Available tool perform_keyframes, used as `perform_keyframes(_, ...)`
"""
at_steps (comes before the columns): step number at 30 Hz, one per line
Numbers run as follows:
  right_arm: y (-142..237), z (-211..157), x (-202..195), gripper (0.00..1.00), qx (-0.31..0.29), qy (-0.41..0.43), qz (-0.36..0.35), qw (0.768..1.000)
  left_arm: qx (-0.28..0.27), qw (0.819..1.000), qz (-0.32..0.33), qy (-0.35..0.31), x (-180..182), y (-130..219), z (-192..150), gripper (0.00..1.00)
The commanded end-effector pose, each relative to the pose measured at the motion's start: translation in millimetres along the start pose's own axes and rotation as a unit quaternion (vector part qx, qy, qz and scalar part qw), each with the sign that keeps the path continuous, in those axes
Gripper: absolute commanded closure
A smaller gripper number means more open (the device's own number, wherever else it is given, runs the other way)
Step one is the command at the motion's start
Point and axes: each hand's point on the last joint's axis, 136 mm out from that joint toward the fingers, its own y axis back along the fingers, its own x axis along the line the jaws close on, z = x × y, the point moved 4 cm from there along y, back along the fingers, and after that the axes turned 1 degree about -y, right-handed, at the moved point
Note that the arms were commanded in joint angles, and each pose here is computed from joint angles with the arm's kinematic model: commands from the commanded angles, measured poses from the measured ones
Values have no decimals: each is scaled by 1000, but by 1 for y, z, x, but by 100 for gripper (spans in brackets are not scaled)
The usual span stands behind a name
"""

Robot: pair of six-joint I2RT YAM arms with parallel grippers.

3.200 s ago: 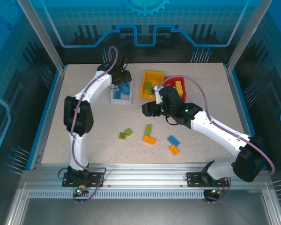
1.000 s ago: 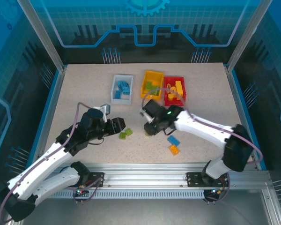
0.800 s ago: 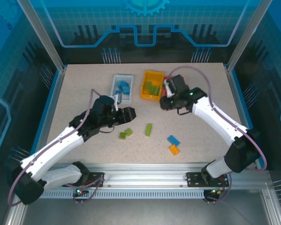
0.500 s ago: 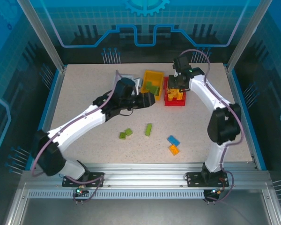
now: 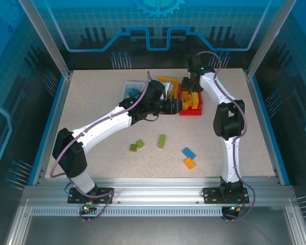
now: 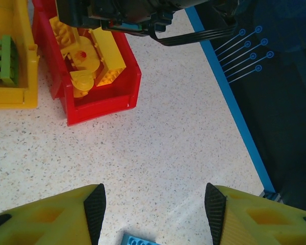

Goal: Sort the legos into containers by color

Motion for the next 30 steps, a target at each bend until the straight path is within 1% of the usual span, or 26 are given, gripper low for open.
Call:
perform_keyframes(1,17,6,0,45,-2,-2,14,1000,-4,1000,5,-16,-5,5,1,43)
perform_keyframes(3,33,10,3,44,-17,2,18,1000,-1,1000,7,-14,-5,7,-2,42)
perform_keyframes(8,98,12,15,46,-79,21,28,996,16,1000,19,2,0,9,-17,43)
perform_keyframes(10,122,6,17,46,-99,27,27,994,24,999,29,11,5,10,-24,42)
perform_keyframes(13,156,-16,22,46,-123,39,31,991,42,997,62,20,17,15,-36,42)
perform_keyframes(16,183,-54,28,46,-131,50,44,989,75,992,98,19,33,17,-53,40)
perform_keyframes(18,190,-91,33,45,-120,51,69,989,104,986,126,18,49,14,-70,40)
perform_keyframes(22,208,-167,42,37,-107,65,154,980,164,973,162,17,73,-1,-106,36)
perform_keyframes(25,217,-216,48,32,-93,85,240,962,196,966,171,0,77,-18,-125,33)
perform_keyframes(27,219,-242,45,29,-79,97,271,954,213,960,181,-10,81,-29,-136,32)
perform_keyframes(30,218,-271,38,27,-56,103,283,952,227,951,207,-21,91,-44,-147,30)
